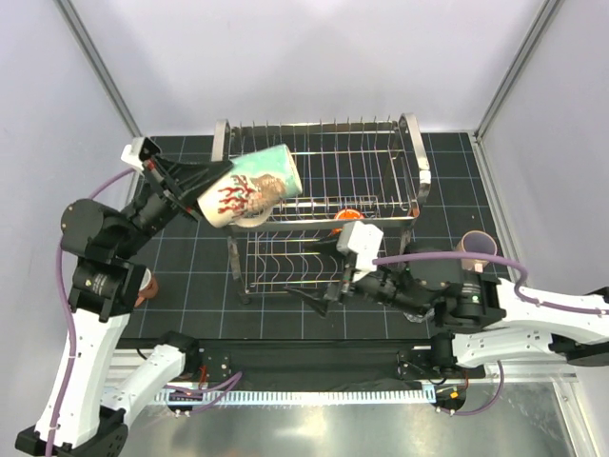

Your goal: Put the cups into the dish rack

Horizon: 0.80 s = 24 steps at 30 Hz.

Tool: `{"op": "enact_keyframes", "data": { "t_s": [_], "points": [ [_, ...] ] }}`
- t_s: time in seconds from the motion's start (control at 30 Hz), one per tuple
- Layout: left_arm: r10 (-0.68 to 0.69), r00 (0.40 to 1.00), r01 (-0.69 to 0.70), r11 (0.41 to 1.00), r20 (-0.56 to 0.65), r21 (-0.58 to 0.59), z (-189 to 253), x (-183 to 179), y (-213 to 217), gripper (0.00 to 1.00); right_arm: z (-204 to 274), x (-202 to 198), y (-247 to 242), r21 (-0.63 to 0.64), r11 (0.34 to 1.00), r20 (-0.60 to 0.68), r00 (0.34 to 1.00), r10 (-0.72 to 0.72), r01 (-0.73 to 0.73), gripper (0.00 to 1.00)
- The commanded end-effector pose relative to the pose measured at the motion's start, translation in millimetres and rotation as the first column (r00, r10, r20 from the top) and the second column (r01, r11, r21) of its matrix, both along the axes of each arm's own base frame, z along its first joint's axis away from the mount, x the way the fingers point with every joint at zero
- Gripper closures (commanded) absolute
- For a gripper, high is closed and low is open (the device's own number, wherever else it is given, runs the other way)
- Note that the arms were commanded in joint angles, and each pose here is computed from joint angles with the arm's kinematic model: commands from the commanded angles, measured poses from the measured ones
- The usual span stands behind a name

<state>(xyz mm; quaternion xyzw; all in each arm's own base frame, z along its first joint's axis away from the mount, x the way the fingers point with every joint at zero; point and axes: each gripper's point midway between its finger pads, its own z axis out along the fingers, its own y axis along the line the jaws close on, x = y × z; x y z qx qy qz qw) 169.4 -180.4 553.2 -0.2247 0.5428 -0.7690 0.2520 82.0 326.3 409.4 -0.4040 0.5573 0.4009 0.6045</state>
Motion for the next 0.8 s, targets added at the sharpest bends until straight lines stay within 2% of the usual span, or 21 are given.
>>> {"op": "enact_keyframes", "data": {
  "t_s": [0.0, 0.23, 0.47, 0.7, 0.77],
  "points": [
    [-0.113, 0.977, 0.141, 0.979, 0.180, -0.148, 50, -62, 10, 1.00, 46, 3, 12, 0.103, 0.995, 0.133, 0.991, -0.001, -0.013, 0.18],
    [-0.207, 0.956, 0.243, 0.956, 0.210, -0.163, 51, -100, 11, 1.00, 68, 12, 27, 0.169, 0.980, 0.207, 0.976, 0.070, -0.106, 0.14],
    [-0.248, 0.949, 0.283, 0.944, 0.196, -0.172, 43, -108, 10, 1.00, 85, -1, 37, 0.229, 0.939, 0.248, 0.948, 0.200, -0.258, 0.14],
    [-0.257, 0.947, 0.292, 0.938, 0.192, -0.186, 41, -105, 9, 1.00, 87, -12, 56, 0.254, 0.904, 0.233, 0.928, 0.289, -0.345, 0.20],
    [-0.257, 0.946, 0.293, 0.938, 0.196, -0.184, 41, -104, 8, 1.00, 89, -11, 63, 0.274, 0.896, 0.227, 0.929, 0.293, -0.350, 0.26]
  ]
}}
